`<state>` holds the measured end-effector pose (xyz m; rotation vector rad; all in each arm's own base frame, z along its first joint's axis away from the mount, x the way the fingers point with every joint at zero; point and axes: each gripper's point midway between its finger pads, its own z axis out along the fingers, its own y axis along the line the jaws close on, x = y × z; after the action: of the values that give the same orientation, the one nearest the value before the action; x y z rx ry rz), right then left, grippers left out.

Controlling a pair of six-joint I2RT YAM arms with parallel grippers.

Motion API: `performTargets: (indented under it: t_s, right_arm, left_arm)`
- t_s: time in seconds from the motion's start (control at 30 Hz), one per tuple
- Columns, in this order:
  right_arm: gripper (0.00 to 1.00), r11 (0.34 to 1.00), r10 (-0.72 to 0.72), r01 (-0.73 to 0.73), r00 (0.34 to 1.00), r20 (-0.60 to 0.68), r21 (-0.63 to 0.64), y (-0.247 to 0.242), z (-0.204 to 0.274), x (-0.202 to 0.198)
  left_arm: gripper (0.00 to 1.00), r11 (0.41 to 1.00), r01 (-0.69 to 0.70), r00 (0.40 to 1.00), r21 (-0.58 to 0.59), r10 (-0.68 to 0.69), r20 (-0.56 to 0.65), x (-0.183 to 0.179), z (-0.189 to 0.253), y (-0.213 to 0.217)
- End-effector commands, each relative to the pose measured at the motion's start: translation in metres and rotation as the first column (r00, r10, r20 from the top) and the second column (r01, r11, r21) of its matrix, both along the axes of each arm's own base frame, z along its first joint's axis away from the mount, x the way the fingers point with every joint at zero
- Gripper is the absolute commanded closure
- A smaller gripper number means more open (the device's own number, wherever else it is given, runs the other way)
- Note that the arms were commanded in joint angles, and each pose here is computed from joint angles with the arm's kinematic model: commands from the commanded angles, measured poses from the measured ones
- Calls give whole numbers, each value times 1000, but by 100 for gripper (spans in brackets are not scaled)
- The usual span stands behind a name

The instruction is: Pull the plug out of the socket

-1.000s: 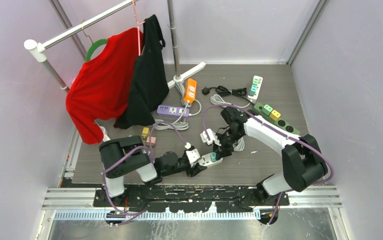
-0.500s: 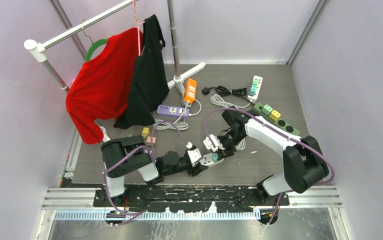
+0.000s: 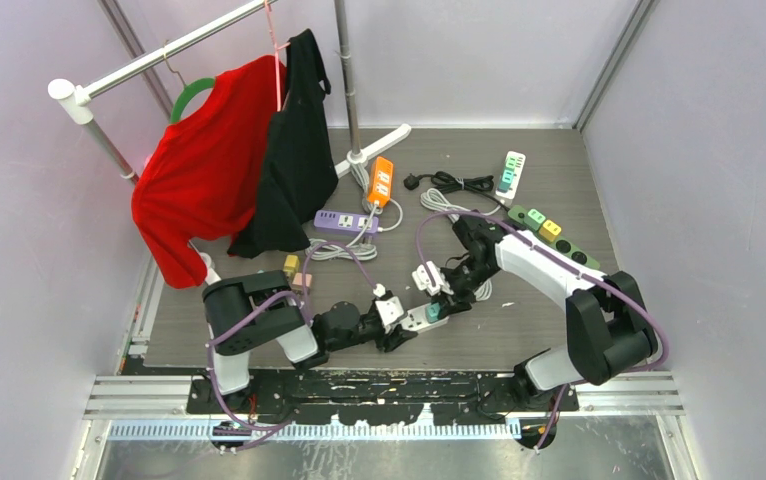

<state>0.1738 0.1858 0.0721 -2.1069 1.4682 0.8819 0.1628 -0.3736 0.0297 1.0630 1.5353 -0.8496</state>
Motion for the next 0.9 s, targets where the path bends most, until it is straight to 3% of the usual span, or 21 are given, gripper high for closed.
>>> performTargets:
  t_s: [0.0,0.2,0.4,0.6,0.77,0.87]
  right_arm:
    - [99,984,166,-166,986,-7,63,-6,5,-28]
    - [99,963,232,-223,972,-45,151,19,14,-48]
    - [99,988,74,-68,997,-36,136,32,16,-21]
    - [99,994,-56,52,998,34,101,12,16,9]
    - [99,993,38,-36,999,-16,110,-6,18,-14]
    - [99,975,126,-111,990,-69,194,1,22,-34]
  left_arm:
    - [100,999,-6,1000,47,6,0,1,-14,4]
    - [100,999,-2,1000,47,2,-3,0,-14,3]
    - [100,999,0,1000,53,0,-9,0,-16,2]
    - [100,999,1,1000,52,-1,-9,0,-16,2]
    - [100,999,4,1000,53,-4,-10,-1,-16,2]
    - [100,999,5,1000,52,-4,-11,-1,-16,2]
